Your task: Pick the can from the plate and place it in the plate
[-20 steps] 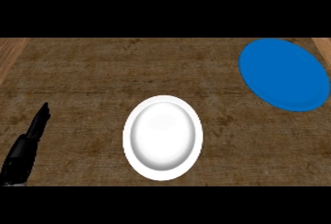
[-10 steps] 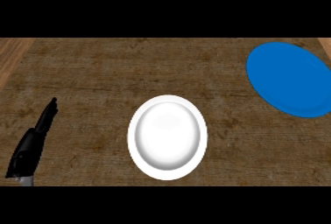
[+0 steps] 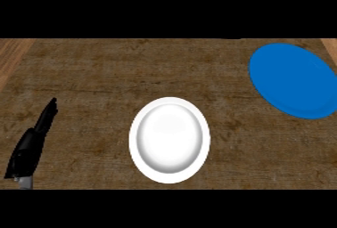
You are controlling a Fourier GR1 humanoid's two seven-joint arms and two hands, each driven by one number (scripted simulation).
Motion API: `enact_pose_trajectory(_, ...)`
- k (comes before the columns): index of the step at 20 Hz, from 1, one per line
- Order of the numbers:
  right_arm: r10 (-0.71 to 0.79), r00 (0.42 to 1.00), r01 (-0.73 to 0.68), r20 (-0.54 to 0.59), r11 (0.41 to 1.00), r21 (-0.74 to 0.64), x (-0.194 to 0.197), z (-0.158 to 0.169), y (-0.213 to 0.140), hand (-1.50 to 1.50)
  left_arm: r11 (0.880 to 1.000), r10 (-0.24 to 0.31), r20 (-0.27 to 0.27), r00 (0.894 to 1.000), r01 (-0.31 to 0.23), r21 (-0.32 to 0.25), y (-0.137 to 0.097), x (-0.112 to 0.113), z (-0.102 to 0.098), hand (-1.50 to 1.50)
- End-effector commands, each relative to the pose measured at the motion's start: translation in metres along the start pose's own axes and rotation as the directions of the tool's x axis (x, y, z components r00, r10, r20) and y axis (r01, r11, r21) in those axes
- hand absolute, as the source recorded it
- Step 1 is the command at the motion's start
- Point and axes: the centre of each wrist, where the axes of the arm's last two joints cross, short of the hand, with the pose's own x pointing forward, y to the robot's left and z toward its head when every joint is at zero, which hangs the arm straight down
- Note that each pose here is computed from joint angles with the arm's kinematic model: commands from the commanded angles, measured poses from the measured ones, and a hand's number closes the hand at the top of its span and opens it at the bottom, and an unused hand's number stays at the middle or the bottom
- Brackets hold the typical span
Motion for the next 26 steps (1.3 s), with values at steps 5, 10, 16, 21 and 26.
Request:
enact_pose_trajectory(5, 0.018, 0.998, -0.01, -0.056, 0.989, 0.146, 0.031, -0.056, 0.054, 1.5, 1.0, -0.024, 0.008, 1.0, 0.024, -0.009, 0.008, 0.005, -0.004, 0.0)
enact_pose_trajectory(10, 0.01, 0.998, 0.002, -0.054, 0.976, 0.216, 0.017, -0.048, 0.118, 1.5, 1.0, -0.008, 0.006, 1.0, 0.008, 0.004, 0.007, -0.012, 0.006, 0.0)
enact_pose_trajectory(16, -0.131, 0.956, 0.18, -0.263, 0.969, 0.171, 0.013, -0.044, 0.162, -1.5, 1.0, 0.019, 0.02, 1.0, -0.019, -0.006, -0.007, 0.003, -0.002, 0.0)
enact_pose_trajectory(21, -0.135, 0.955, 0.184, -0.263, 0.968, 0.17, 0.013, -0.047, 0.138, -1.5, 1.0, -0.007, 0.0, 1.0, 0.007, -0.001, 0.001, 0.004, 0.001, 0.0)
enact_pose_trajectory(26, -0.345, 0.915, 0.345, -0.21, 0.938, -0.039, 0.018, -0.052, 0.144, -1.5, 1.0, -0.005, 0.008, 1.0, 0.005, -0.003, 0.005, 0.003, 0.003, 0.0)
